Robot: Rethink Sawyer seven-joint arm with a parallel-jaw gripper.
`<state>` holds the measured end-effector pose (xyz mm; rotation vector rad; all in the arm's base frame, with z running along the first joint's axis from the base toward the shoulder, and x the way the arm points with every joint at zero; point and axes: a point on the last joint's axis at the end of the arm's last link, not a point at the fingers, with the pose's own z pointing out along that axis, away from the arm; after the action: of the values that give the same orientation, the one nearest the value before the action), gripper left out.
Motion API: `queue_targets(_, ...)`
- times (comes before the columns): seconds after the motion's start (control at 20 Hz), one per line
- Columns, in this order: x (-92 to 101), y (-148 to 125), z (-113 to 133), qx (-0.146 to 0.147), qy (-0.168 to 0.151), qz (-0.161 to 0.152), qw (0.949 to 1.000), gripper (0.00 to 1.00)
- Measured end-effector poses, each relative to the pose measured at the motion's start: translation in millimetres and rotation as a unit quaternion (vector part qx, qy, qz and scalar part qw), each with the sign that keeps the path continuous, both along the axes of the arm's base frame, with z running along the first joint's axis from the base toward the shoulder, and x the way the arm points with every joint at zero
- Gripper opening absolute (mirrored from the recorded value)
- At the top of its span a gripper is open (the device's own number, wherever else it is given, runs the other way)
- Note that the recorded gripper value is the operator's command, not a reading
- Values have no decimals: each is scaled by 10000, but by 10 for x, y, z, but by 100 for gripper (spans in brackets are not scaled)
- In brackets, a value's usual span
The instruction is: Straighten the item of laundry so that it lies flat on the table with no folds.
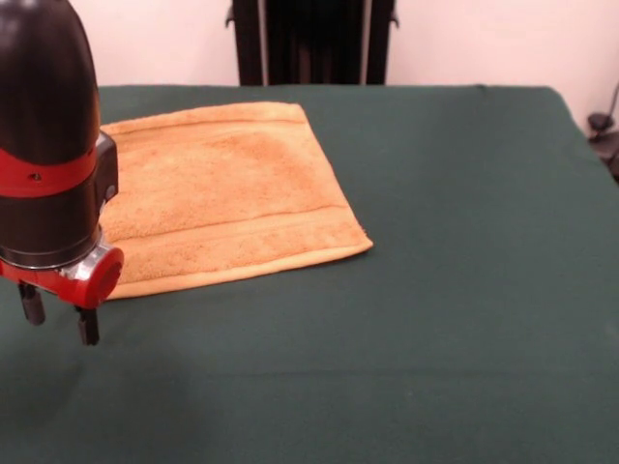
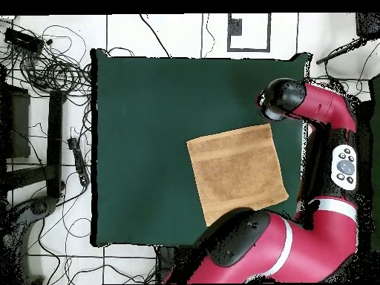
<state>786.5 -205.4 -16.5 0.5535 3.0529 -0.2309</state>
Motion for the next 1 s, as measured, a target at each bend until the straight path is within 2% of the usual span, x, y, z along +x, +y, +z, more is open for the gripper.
queue_targets(1.0,-2,-13,-14,-64,-25,49,10000,100)
